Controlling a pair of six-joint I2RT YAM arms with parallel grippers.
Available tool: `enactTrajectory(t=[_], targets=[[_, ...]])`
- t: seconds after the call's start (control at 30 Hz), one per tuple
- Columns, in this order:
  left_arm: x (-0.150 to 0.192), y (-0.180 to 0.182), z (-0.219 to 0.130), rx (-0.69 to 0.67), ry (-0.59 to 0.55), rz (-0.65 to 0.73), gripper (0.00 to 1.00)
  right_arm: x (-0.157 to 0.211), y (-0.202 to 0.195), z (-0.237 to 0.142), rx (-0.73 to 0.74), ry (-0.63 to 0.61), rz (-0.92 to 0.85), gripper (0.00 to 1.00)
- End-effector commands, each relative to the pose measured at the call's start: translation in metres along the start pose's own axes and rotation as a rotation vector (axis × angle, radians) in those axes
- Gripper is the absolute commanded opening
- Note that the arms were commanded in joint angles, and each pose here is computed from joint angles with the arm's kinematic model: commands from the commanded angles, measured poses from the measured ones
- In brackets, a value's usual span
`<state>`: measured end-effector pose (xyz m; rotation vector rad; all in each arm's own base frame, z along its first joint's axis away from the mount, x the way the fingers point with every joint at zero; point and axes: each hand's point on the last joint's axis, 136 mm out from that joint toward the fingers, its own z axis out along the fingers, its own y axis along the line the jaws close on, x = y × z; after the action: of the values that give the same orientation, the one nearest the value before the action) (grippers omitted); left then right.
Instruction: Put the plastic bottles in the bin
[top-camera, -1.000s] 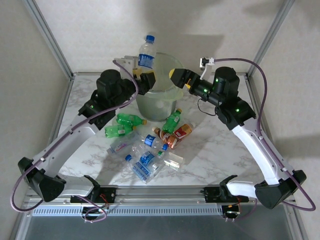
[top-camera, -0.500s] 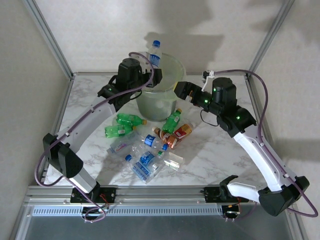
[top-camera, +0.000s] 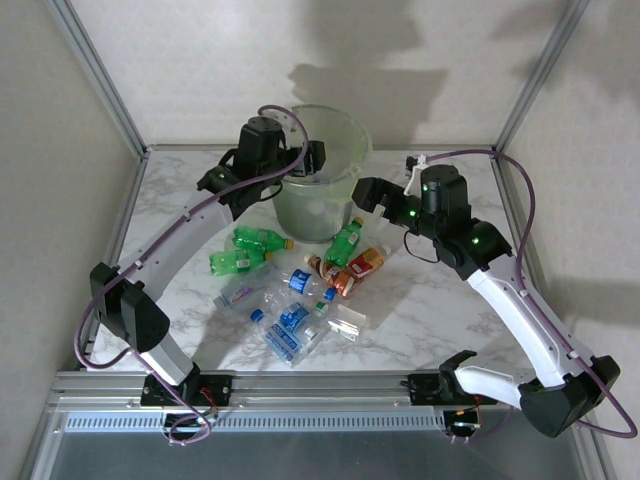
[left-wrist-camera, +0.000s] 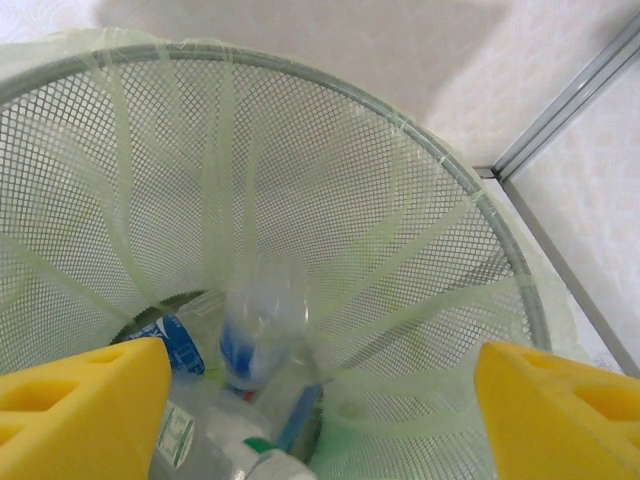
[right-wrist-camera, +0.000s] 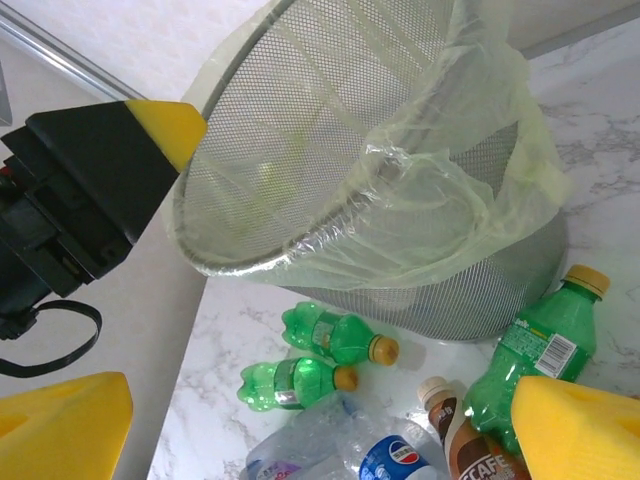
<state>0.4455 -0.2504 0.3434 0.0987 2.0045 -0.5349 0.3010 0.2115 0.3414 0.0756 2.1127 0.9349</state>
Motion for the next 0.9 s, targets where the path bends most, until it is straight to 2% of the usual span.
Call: enactTrajectory(t=[0.0,0.27,0.47,0.7,0.87], targets=[[-0.016,0.000,-0.011,-0.005,-0.033,-0.021,0.81,-0.004,0.002,-0.006,0.012,-0.013,-0.032,0.97],[-0.052,-0.019,-0.052,0.086,-0.138,-0.093,0.82,0.009,-0.009,-0.002,0.048,0.035,-0.052,0.97],[-0.071,-0.044,-0.095,0.263,-0.226,-0.173,0.82,0.032,-0.054,0.006,0.233,0.087,0.002,0.96],[-0.067,-0.067,-0.124,0.455,-0.248,-0.221,0.82,0.071,-0.109,0.026,0.422,0.152,0.172,0.95],[-0.059,-0.066,-0.134,0.483,-0.264,-0.231,0.81,0.106,-0.139,0.044,0.501,0.206,0.305,0.92]])
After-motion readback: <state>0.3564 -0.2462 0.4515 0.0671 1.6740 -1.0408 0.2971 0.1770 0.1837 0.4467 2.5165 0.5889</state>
